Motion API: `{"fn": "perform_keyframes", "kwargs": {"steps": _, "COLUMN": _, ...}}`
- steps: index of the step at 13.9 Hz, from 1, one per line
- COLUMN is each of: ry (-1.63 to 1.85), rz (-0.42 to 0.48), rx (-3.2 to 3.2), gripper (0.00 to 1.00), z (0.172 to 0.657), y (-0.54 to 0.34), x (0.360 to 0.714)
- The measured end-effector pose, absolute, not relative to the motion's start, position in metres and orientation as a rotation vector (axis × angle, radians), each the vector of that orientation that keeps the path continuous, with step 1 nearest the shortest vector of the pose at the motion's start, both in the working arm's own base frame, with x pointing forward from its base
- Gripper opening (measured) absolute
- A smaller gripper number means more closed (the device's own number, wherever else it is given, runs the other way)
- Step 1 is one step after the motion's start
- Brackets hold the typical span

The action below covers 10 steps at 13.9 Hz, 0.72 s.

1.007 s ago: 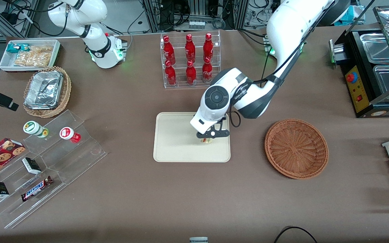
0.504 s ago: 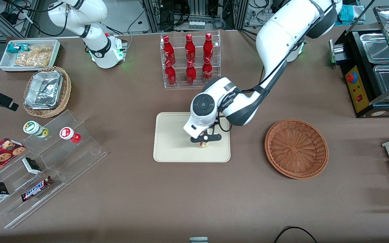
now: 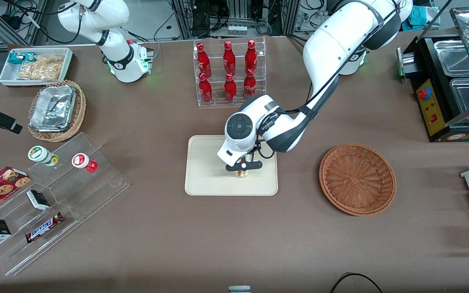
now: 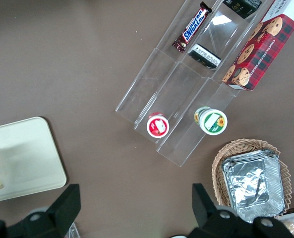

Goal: Place sandwich from basket to tray
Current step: 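Lower the sandwich onto the tray center and open the left gripper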

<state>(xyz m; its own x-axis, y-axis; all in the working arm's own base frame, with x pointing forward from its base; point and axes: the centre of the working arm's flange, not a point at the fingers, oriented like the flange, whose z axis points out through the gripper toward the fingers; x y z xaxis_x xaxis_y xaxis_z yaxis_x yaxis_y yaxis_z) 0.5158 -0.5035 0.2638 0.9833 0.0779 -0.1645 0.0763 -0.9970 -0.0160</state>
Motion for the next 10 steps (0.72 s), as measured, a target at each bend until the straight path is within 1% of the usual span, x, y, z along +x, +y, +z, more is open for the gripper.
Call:
{"fn": "perform_keyframes", "kwargs": {"steps": 1, "ry": -0.131, "rz": 0.254, "rx": -3.123, "gripper": 0.38, "z": 0.264, "y": -0.504, "x": 0.516}}
{"fn": "perform_keyframes", "kwargs": {"steps": 2, "ry": -0.136, "rz": 0.251, "rx": -3.125, "gripper": 0.38, "z": 0.264, "y": -0.504, "x": 0.517}}
{"fn": "perform_keyframes", "kwargs": {"steps": 4, "ry": -0.150, "rz": 0.248, "rx": -3.126, "gripper": 0.49, "z": 0.266, "y": -0.504, "x": 0.518}}
{"fn": "perform_keyframes", "kwargs": {"steps": 5, "ry": -0.160, "rz": 0.246, "rx": -3.127, "gripper": 0.49, "z": 0.266, "y": -0.504, "x": 0.518}}
{"fn": "perform_keyframes", "kwargs": {"steps": 6, "ry": -0.166, "rz": 0.245, "rx": -3.127, "gripper": 0.52, "z": 0.267, "y": -0.505, "x": 0.518}}
{"fn": "perform_keyframes", "kwargs": {"steps": 7, "ry": -0.170, "rz": 0.244, "rx": -3.128, "gripper": 0.53, "z": 0.267, "y": -0.505, "x": 0.519}}
{"fn": "perform_keyframes", "kwargs": {"steps": 9, "ry": -0.195, "rz": 0.218, "rx": -3.133, "gripper": 0.70, "z": 0.273, "y": -0.502, "x": 0.527}}
{"fn": "perform_keyframes", "kwargs": {"steps": 10, "ry": -0.220, "rz": 0.187, "rx": -3.140, "gripper": 0.81, "z": 0.281, "y": -0.497, "x": 0.537}}
